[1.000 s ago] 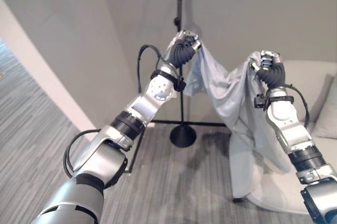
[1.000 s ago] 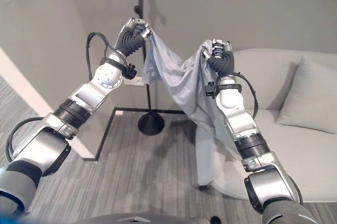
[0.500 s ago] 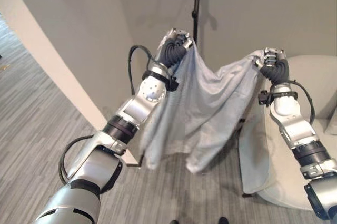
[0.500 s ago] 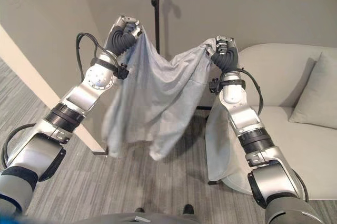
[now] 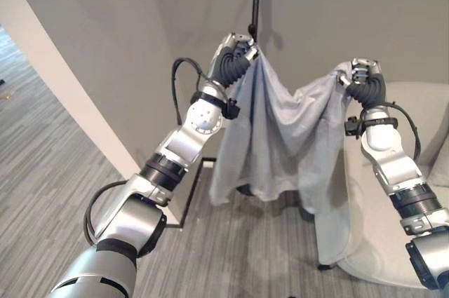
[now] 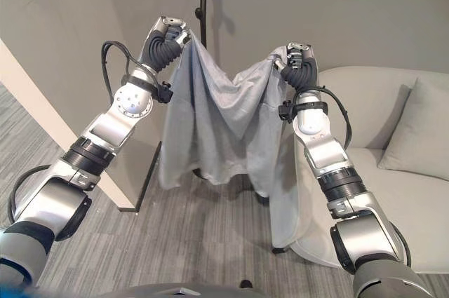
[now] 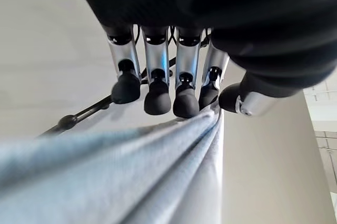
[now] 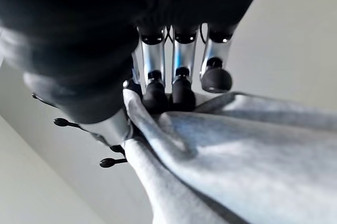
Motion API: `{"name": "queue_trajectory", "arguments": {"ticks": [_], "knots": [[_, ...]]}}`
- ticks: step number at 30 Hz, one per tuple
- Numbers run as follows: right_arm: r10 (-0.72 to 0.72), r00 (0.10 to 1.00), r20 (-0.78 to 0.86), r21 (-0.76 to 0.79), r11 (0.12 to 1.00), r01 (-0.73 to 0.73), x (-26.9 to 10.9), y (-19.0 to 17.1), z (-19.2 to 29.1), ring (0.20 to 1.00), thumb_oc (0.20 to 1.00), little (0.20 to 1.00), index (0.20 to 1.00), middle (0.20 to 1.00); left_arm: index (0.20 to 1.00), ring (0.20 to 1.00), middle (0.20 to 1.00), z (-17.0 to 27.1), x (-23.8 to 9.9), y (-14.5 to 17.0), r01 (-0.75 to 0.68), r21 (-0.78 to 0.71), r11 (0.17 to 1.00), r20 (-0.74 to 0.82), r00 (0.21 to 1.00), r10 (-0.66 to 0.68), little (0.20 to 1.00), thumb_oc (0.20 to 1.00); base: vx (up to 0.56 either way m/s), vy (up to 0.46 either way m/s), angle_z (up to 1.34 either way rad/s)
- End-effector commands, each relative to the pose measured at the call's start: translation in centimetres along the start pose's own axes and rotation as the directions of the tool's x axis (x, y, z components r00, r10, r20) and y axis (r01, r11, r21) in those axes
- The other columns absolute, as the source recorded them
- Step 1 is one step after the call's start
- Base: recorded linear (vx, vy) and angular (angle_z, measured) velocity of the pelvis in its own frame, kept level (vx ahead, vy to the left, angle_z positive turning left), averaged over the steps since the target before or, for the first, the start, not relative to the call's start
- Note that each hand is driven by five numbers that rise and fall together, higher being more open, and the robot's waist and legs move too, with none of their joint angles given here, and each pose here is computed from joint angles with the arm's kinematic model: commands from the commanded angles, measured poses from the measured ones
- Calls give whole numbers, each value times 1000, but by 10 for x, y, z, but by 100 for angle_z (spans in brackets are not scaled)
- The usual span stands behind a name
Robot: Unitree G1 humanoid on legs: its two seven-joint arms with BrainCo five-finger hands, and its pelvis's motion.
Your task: Hang the clothes on the sofa on the clothes rack.
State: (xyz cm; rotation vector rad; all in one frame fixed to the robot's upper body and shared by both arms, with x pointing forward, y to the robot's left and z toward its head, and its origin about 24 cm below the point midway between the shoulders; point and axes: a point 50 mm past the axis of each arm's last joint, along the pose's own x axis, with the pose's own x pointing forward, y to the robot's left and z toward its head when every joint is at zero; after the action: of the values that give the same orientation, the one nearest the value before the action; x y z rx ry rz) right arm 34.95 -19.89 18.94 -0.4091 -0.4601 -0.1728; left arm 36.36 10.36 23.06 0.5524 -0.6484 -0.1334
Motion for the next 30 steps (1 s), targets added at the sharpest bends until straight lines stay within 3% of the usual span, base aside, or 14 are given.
{"name": "queue_trajectory", "arguments": {"ticks": [1,13,24,30], "knots": [[-41,994,99,22,999,39,17,-5,21,200,200,200,200,200,200,200,200,13,14,12,-61,-9,998,62,996,61,200,200,-10,135,-1],[-23,991,135,-8,1000,24,15,-2,29,200,200,200,200,200,200,200,200,20,12,6,-48,-31,998,92,994,50,200,200,41,218,3],[-51,988,149,-13,998,54,20,-12,32,200,200,200,200,200,200,200,200,24,10,15,-58,8,998,131,990,57,200,200,227,-74,20],[-70,967,243,-7,997,74,26,-22,54,200,200,200,200,200,200,200,200,32,16,11,-68,-27,997,151,986,71,200,200,323,-243,51]]}}
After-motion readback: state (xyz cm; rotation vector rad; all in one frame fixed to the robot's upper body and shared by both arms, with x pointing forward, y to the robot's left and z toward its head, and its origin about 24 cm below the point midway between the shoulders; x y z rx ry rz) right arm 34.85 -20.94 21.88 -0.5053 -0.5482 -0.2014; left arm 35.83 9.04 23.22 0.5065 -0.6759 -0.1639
